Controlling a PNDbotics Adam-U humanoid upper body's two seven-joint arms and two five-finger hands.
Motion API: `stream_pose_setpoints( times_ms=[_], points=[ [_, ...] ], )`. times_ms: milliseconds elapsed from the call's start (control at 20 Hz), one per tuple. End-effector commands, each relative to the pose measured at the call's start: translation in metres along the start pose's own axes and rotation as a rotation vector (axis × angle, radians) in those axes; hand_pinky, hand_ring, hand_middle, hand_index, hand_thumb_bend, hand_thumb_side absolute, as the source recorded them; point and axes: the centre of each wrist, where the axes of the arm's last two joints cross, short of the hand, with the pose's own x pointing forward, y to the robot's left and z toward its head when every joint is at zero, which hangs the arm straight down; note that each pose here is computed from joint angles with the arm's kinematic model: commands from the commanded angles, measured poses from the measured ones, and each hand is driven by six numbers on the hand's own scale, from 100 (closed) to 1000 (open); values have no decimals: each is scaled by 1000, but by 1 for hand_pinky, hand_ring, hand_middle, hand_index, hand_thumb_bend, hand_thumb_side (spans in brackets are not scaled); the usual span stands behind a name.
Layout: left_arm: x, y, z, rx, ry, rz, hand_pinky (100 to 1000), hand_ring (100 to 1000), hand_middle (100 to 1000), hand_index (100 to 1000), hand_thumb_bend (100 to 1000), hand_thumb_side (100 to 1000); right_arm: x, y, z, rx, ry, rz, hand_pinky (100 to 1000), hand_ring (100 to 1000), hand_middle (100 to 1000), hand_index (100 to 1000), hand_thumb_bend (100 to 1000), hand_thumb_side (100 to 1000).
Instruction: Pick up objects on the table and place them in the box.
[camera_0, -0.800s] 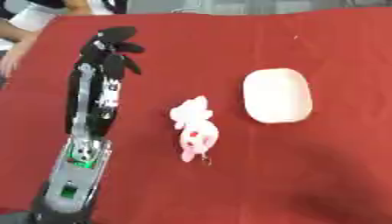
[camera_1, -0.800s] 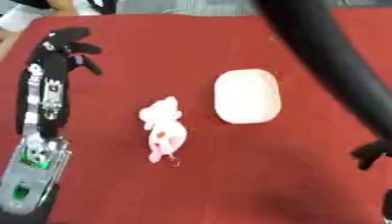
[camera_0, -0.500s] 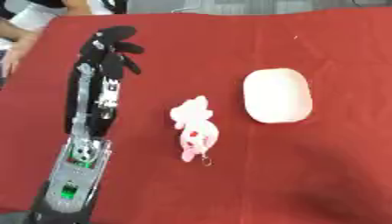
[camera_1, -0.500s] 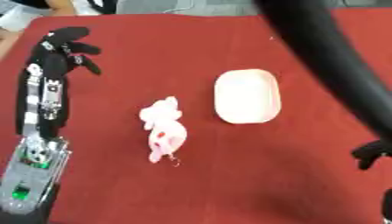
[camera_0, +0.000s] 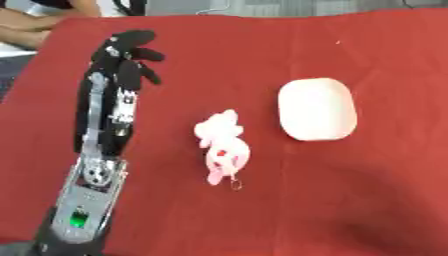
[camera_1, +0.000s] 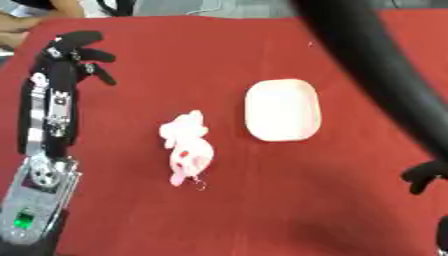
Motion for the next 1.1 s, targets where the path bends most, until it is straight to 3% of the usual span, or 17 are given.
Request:
stream_pose_setpoints(
  times_ms=[50,350,500,550,600,650,700,900,950,1000,1100],
  points=[
    [3,2,-4,-10,-12,-14,377,636,715,792,100,854,3,0,-3,0,-7,3,277,496,788,849,165,720],
    [-4,5,-2,-81,64,-89,358,651,739,820,211,701,2,3,-6,1,6,6,267,491,787,853,175,711],
    [-6,7,-9,-132,93,-171,361,661,750,847,387,543,3,5,-7,8,19,6,262,488,787,855,180,707],
    [-7,8,-13,-151,99,-206,357,660,749,845,346,574,3,6,-6,10,23,6,263,489,787,855,179,708],
    [-7,10,-18,-178,100,-248,386,682,763,860,498,484,3,6,-6,12,28,6,260,487,787,856,183,705],
    [-8,11,-23,-214,102,-300,380,676,760,857,478,493,3,6,-6,15,32,6,260,487,787,856,182,705],
    [-9,13,-29,-260,100,-358,418,710,785,881,559,484,3,7,-6,17,36,6,259,487,787,857,183,704],
    [-15,25,-54,-505,81,-623,484,738,810,907,634,538,3,5,-6,19,40,4,264,488,787,854,175,706],
    [-17,28,-60,-557,70,-680,484,738,808,905,628,528,3,5,-5,19,39,3,264,488,787,854,188,754],
    [-18,30,-64,-602,62,-730,517,745,817,917,661,575,3,4,-5,19,38,3,266,489,787,853,173,707],
    [-20,35,-76,-700,43,-829,545,748,821,925,699,596,3,3,-4,18,38,1,266,489,787,853,173,708]
  ],
)
